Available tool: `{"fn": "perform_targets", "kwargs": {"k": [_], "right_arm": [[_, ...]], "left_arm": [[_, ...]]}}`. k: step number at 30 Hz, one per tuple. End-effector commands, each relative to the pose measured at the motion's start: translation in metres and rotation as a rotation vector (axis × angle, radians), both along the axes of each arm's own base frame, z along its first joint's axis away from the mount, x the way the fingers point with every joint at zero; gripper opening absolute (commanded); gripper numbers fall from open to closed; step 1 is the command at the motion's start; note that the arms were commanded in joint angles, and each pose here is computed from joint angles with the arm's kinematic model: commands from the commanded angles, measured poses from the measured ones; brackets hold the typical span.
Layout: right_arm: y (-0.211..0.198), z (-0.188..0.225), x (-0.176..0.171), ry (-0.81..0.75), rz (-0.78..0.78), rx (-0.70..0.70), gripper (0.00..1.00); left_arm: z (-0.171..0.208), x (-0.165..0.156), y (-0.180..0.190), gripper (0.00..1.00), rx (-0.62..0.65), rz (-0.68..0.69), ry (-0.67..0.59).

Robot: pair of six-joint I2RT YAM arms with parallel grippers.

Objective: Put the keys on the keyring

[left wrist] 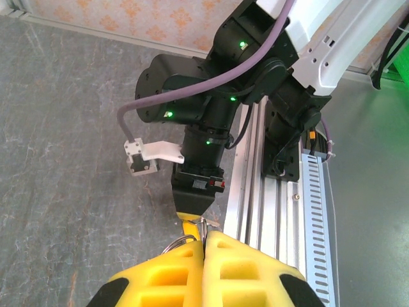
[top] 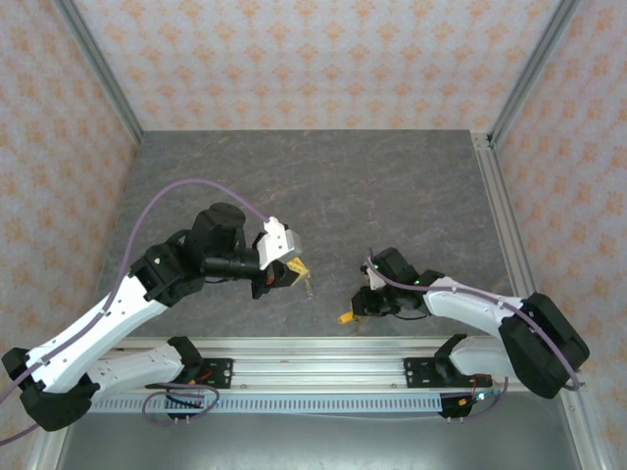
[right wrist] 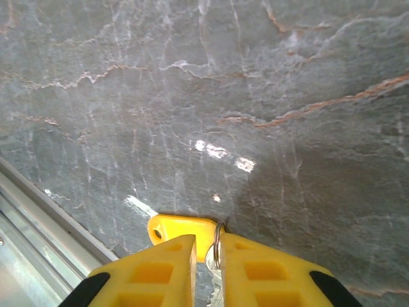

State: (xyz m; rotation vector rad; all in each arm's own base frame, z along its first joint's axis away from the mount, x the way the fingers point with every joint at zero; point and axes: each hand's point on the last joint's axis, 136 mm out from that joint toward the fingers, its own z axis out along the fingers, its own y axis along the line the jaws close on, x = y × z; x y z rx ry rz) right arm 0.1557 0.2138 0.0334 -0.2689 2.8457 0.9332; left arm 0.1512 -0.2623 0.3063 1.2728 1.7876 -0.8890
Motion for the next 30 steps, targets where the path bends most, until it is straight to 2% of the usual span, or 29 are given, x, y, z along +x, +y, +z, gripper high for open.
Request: {"fn": "perform_targets", "kwargs": {"k": [1, 11, 24, 30], "right_arm": [[-0.0062, -0.0034, -0.0010, -0.016, -0.012, -0.021, 0.19], [-0.0047, -0.0046, -0.0007, -0.006, -0.008, -0.021, 0.18], [-0.0035, -0.0090, -0.0015, 0.017, -0.001, -0.031, 0.11], [-0.0035, -0.0063, -0.0014, 0.004, 0.001, -0.023, 0.03]], "left_arm": [[0.0023, -0.0021, -0.0018, 0.00, -0.018, -0.005, 0.012], [0.0033, -0.0032, -0.0012, 0.00, -0.021, -0.006, 0.008], [0.0035, -0.0033, -0.0007, 0.00, -0.022, -0.005, 0.006], [0.0029, -0.0034, -0.0010, 0.00, -0.022, -0.006, 0.010]]}}
